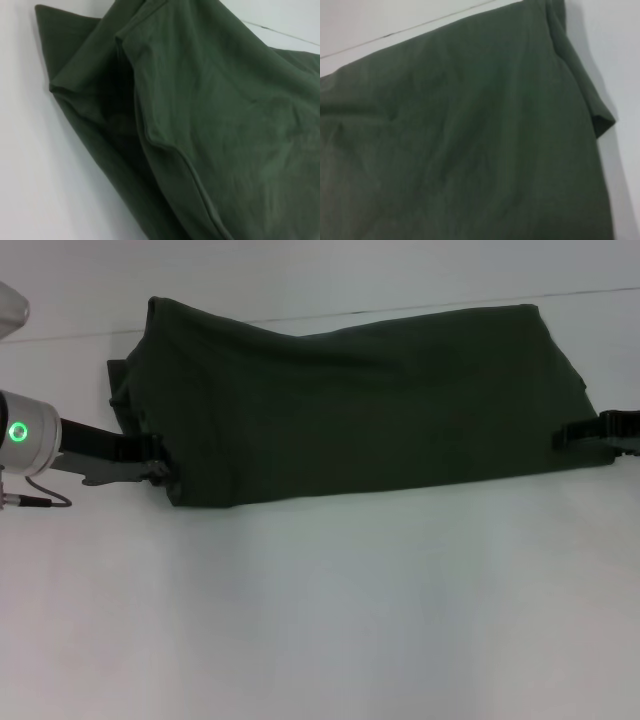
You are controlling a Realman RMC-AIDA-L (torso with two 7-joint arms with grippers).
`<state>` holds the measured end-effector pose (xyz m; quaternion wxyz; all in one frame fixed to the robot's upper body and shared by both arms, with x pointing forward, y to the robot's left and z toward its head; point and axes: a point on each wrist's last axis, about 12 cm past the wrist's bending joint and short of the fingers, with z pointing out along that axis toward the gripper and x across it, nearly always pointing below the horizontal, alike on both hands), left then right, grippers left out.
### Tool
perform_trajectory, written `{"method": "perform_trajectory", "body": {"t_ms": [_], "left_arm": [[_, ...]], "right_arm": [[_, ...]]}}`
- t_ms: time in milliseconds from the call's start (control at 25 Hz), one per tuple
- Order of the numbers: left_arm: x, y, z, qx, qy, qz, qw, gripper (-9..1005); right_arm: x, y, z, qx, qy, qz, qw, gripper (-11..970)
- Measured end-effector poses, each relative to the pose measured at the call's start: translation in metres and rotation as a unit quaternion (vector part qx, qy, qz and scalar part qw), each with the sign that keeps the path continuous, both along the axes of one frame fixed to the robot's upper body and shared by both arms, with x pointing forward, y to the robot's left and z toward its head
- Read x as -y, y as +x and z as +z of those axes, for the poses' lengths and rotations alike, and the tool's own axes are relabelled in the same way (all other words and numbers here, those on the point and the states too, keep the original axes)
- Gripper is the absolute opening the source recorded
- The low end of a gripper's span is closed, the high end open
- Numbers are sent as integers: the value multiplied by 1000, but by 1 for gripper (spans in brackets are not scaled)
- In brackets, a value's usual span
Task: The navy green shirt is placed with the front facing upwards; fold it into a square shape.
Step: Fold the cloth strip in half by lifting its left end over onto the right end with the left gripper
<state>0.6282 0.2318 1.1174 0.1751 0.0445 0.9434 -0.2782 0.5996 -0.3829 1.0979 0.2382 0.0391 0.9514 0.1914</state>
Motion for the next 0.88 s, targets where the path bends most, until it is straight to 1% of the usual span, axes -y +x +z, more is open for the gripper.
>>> {"method": "perform_trajectory", "body": {"t_ms": [520,880], "left_arm": [[1,0,1,0,0,-2,1000,17],[2,0,2,1,1,-6,1000,17]], "right_arm": [[-2,1,0,-4,-6,6,1000,830],[-2,0,0,-11,-15,13,1000,648]]}}
